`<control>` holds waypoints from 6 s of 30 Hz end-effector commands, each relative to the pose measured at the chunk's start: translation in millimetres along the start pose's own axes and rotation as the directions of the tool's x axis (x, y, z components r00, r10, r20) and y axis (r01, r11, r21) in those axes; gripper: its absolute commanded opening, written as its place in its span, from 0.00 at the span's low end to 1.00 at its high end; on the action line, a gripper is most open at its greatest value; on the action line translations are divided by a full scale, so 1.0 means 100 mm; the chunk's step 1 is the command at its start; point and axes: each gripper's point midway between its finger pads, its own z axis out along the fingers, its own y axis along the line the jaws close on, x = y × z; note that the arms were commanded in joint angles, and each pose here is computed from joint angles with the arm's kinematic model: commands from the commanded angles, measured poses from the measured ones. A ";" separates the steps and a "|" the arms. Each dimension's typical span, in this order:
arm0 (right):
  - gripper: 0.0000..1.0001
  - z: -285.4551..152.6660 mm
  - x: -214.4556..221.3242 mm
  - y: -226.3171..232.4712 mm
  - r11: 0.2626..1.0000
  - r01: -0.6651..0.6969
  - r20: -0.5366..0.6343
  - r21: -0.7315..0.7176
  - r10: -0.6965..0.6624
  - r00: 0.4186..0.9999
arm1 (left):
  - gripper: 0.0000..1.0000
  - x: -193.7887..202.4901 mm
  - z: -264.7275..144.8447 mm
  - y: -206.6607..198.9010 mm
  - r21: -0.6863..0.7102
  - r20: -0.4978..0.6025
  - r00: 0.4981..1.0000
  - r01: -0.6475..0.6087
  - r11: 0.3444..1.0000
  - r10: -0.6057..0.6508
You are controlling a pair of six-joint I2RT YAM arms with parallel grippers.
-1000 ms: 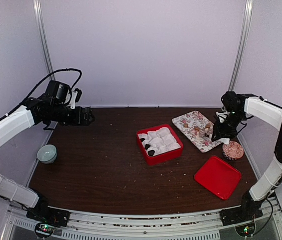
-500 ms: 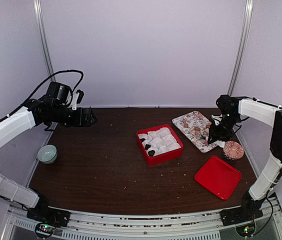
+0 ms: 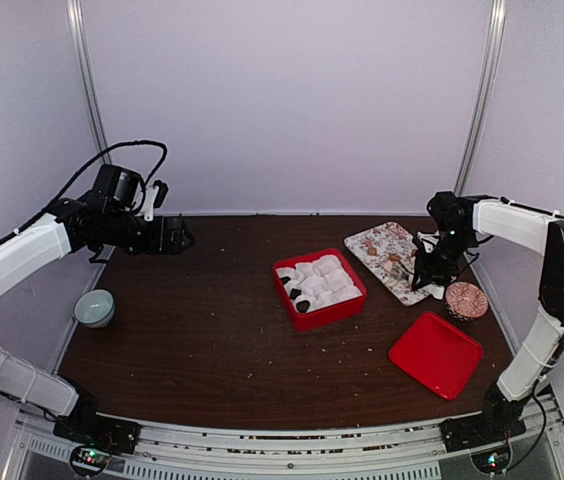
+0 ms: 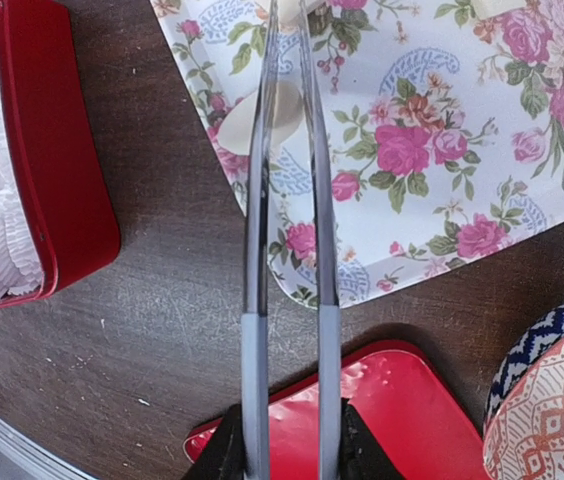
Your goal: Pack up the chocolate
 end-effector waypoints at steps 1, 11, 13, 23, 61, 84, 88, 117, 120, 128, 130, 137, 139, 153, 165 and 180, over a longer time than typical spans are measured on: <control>0.24 -0.07 0.09 0.08 1.000 0.009 0.010 -0.029 -0.009 1.000 | 0.98 -0.03 0.03 -0.01 0.019 0.017 1.000 -0.008 1.000 0.008; 0.36 -0.13 0.22 0.07 1.000 -0.007 0.014 -0.029 0.007 1.000 | 0.98 -0.01 0.04 -0.02 0.028 0.012 1.000 -0.017 0.999 0.017; 0.36 -0.13 0.24 0.07 0.999 -0.012 0.013 -0.031 0.012 1.000 | 0.98 -0.02 0.03 -0.03 0.030 0.013 1.000 -0.019 0.999 0.018; 0.35 -0.10 0.22 0.02 1.000 -0.015 0.015 0.003 0.015 1.000 | 0.98 -0.02 0.02 -0.03 0.028 0.013 1.000 -0.027 0.999 0.027; 0.24 -0.83 -0.16 0.51 0.992 0.123 0.167 0.026 -0.126 0.978 | 0.98 0.01 -0.03 0.04 0.011 0.024 1.000 -0.021 1.000 0.021; 0.24 -0.34 -0.33 1.87 0.936 0.316 0.135 -0.157 -0.297 0.945 | 0.98 -0.03 0.12 0.05 0.025 -0.002 1.000 -0.001 1.000 0.002; 0.25 -0.21 -0.36 1.91 0.937 0.304 0.124 -0.171 -0.286 0.950 | 0.98 -0.03 0.13 0.07 0.021 -0.007 1.000 0.001 1.000 -0.001; 0.40 -0.04 -0.46 1.97 0.933 0.318 0.094 -0.168 -0.306 0.947 | 0.98 -0.03 0.11 0.14 0.004 -0.006 1.000 0.010 1.000 -0.010; 0.38 -0.16 -0.44 1.95 0.934 0.318 0.109 -0.162 -0.303 0.947 | 0.98 -0.04 0.09 0.14 0.005 0.000 1.000 0.009 1.000 -0.009; 0.38 -0.66 -0.35 1.56 0.952 0.280 0.176 -0.123 -0.256 0.950 | 0.98 -0.06 0.06 0.11 0.016 0.010 1.000 -0.004 1.000 0.004; 0.38 -0.73 -0.33 1.38 0.961 0.259 0.182 -0.101 -0.238 0.954 | 0.98 -0.07 0.06 0.11 0.020 0.013 1.000 -0.005 1.000 0.005; 0.38 -0.77 -0.20 0.57 0.990 0.141 0.164 -0.006 -0.138 0.977 | 0.98 -0.08 0.05 0.08 0.034 0.019 1.000 -0.006 0.999 0.006; 0.38 -0.75 -0.17 0.37 0.993 0.115 0.154 0.030 -0.119 0.981 | 0.98 -0.07 0.04 0.08 0.034 0.019 1.000 -0.006 0.999 0.005; 0.40 -0.37 -0.17 -0.12 0.977 0.116 0.032 0.177 -0.124 0.992 | 0.98 -0.07 0.06 0.07 0.044 0.006 1.000 -0.005 0.999 0.004; 0.39 -0.16 -0.31 -0.13 0.974 0.131 -0.009 0.184 -0.132 0.991 | 0.98 -0.05 0.11 0.07 0.046 -0.003 1.000 0.019 0.999 -0.019; 0.39 -0.03 -0.52 -0.12 0.973 0.134 -0.019 0.187 -0.133 0.991 | 0.98 -0.04 0.12 0.07 0.046 -0.008 0.999 0.035 0.998 -0.035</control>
